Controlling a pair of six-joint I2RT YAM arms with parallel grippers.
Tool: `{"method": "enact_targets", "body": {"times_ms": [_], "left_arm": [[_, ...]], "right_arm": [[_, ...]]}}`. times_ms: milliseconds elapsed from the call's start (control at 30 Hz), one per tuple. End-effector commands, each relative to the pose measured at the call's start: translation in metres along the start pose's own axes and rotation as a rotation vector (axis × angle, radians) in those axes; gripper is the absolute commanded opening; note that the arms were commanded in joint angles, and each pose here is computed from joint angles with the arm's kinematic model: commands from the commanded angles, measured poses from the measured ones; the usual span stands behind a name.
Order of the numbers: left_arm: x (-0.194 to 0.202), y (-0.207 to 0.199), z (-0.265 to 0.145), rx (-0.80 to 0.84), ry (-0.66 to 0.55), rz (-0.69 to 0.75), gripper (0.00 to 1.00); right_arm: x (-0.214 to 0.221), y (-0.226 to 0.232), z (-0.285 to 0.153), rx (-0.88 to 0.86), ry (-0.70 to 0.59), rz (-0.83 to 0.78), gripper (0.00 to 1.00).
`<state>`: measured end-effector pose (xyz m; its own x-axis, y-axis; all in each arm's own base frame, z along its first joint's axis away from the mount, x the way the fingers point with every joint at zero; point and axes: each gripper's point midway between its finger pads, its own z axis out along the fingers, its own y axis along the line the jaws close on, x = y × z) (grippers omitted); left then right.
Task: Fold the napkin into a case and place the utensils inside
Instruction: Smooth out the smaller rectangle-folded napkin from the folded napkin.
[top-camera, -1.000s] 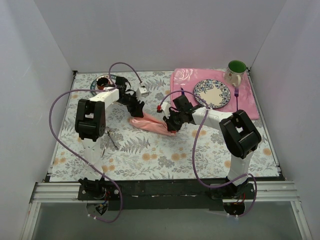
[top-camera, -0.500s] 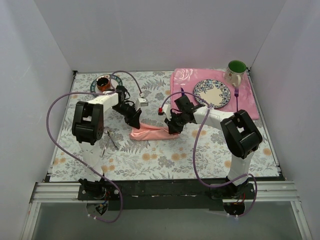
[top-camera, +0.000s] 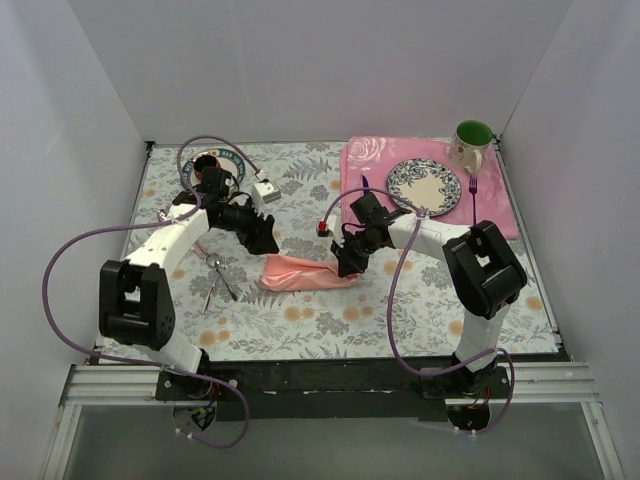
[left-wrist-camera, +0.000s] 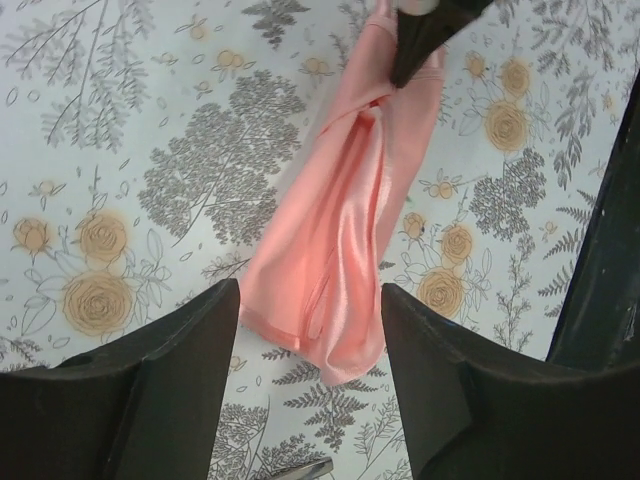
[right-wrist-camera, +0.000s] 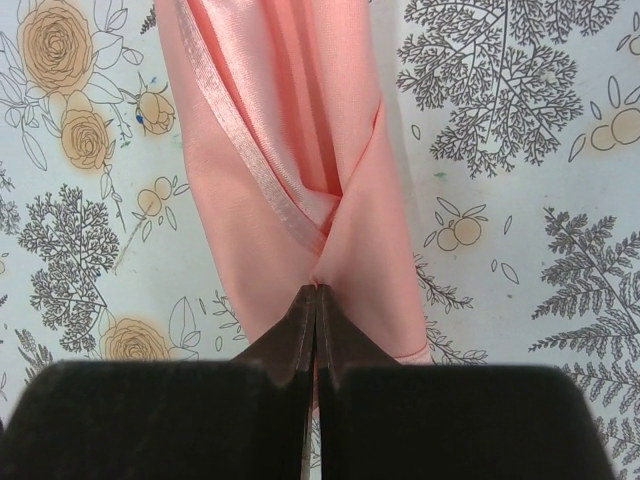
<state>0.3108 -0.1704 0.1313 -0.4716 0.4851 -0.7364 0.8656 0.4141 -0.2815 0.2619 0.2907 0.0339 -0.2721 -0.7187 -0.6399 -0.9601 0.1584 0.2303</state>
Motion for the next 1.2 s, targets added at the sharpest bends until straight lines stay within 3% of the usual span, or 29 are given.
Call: {"method": "enact_targets", "body": {"times_ms": [0,233,500,633,800,933,1067,1167], "left_arm": [[0.014,-0.025,0.010,0.039,0.038,0.163,0.58],[0.051,-0.032,0.042,0.042,0.177,0.264,0.63],[0.047,-0.020,0.062,0.001,0.168,0.315,0.63],[0.049,-0.024,0.069,0.029,0.175,0.338,0.54],[0.048,-0.034,0.075,0.089,0.183,0.324,0.52],[0.050,-0.031,0.080,0.095,0.199,0.296,0.39],[0.037,-0.029,0.080,0.084,0.169,0.305,0.12],[0.020,-0.027,0.077,0.059,0.135,0.305,0.00]], "right_arm": [[-0.008,0.007,-0.005,-0.032,-0.025,-0.020,0.01],[-0.011,0.007,-0.004,-0.043,-0.028,-0.012,0.01],[-0.013,0.005,-0.004,-0.041,-0.030,-0.016,0.01],[-0.014,0.004,-0.005,-0.037,-0.031,-0.017,0.01],[-0.016,0.003,-0.006,-0.033,-0.033,-0.015,0.01],[-0.017,0.003,-0.006,-0.031,-0.035,-0.017,0.01],[-0.018,0.004,-0.007,-0.030,-0.043,-0.019,0.01],[-0.019,0.004,-0.007,-0.030,-0.045,-0.023,0.01]]}}
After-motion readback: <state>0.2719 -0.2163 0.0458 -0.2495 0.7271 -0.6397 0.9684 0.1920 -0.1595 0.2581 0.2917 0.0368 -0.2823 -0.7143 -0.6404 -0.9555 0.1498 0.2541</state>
